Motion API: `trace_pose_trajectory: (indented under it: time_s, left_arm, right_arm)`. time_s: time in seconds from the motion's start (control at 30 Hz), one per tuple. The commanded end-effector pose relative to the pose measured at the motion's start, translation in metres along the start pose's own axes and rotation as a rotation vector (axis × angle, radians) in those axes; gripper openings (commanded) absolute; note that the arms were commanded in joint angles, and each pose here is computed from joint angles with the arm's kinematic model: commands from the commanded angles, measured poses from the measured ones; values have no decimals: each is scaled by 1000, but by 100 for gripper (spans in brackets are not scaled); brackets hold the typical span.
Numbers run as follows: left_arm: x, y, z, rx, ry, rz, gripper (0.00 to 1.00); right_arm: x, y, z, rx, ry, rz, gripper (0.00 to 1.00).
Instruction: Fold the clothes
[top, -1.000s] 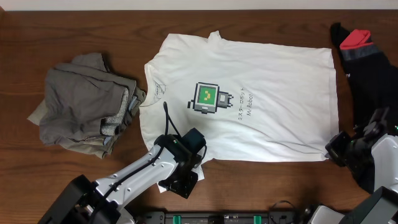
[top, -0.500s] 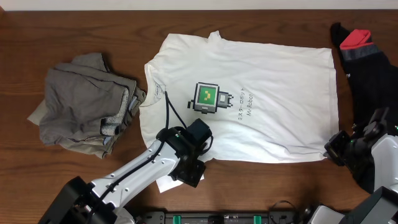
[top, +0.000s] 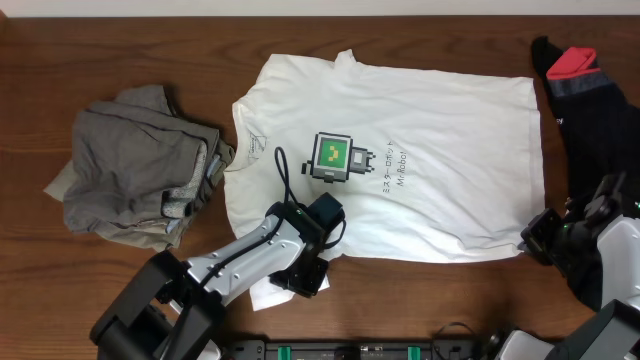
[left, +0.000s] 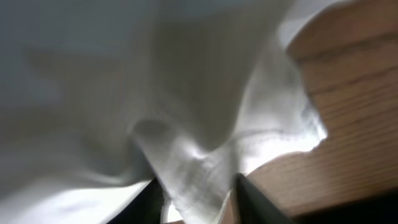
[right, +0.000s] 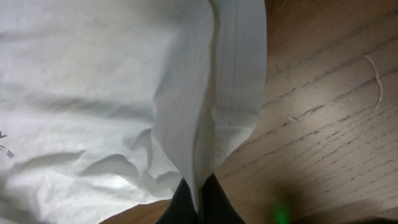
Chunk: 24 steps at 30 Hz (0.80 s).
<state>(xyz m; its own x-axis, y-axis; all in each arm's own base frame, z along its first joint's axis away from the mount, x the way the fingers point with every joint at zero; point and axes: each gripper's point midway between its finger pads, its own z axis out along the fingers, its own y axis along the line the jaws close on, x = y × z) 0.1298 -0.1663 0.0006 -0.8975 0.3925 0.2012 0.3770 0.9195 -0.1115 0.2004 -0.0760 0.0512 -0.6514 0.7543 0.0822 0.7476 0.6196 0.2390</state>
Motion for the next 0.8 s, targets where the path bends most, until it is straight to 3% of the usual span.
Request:
trace_pose_trajectory:
  time_s: [0.0, 0.1, 0.27, 0.47, 0.77]
  left_arm:
    - [-5, 5, 0, -38, -19, -32, 14]
    - [-3, 6, 0, -40, -12, -35, 6]
    - [6, 6, -12, -50, 22, -71, 6]
    - [25, 2, -69, -79, 94, -50, 6]
    - [30, 24, -130, -210, 12, -5, 6]
  right_arm:
    - [-5, 4, -4, -20, -15, -20, 1]
    - [-5, 4, -4, -21, -16, -21, 1]
    - [-6, 4, -5, -22, -19, -22, 1]
    - [-6, 19, -19, -80, -8, -124, 1]
    - [1, 30, -68, -80, -18, -169, 1]
